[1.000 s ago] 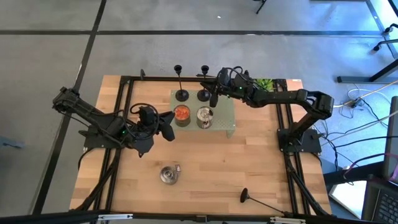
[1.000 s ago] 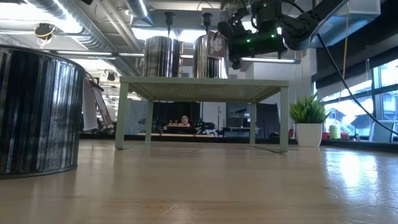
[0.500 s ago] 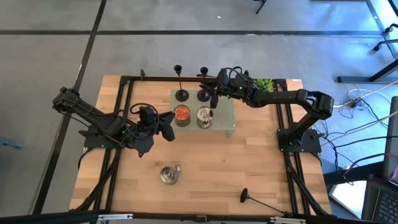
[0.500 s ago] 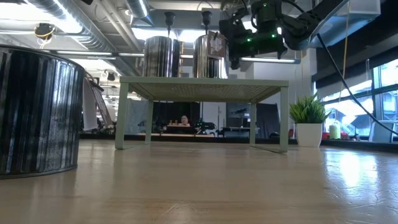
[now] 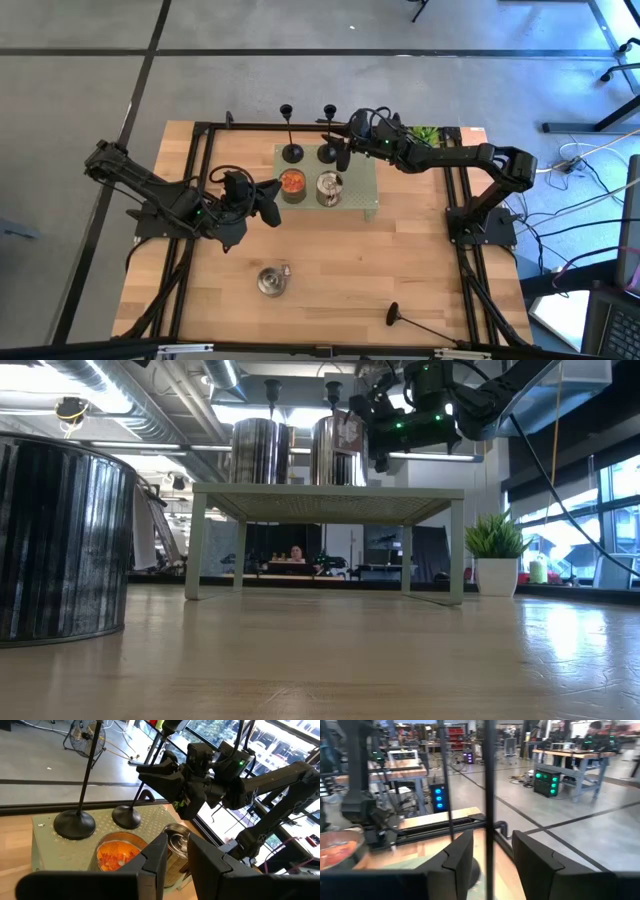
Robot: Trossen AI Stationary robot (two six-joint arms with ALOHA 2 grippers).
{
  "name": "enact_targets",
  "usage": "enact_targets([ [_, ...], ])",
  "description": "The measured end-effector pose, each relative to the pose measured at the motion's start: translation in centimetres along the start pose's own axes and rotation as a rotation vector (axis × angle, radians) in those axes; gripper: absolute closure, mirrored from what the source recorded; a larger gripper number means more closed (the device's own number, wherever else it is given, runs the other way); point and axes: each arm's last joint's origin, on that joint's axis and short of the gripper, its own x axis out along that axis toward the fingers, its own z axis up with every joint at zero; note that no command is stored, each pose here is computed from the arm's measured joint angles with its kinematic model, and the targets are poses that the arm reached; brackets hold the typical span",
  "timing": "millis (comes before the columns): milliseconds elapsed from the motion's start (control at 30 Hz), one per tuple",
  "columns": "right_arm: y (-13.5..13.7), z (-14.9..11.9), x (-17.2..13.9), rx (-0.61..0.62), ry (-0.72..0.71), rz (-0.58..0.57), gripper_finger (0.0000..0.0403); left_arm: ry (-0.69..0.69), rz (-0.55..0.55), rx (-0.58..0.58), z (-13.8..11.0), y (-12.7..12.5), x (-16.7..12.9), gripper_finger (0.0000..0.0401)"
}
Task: Pick & Place candle stick holders
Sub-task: Put the top candle holder on the shelf aligned with the other candle holder, then put the brown scented candle on the shelf aligned with the other brown scented candle
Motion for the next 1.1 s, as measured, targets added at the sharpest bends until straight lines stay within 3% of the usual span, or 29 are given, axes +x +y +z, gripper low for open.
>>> enact_targets([
  [267,-0.1,0.9,-0.6,0.003,-0.006,-0.048,0.0234,-0.001,-0.001,-0.003,0.0,0.0,0.0,0.0331],
  [500,0.6,2.0,-1.5,0.006,-0.001,0.001,0.0231,-0.006,0.008,0.008,0.1,0.0,0.2,0.0331],
  [800,2.4,1.3,-2.1,0.02,0.13,0.063,0.0231,-0.002,0.004,0.007,0.1,0.0,0.3,0.0331],
  [1100,2.8,2.8,-3.5,-0.078,0.114,-0.067,0.0231,-0.013,0.014,0.014,0.2,0.1,0.4,0.0331],
])
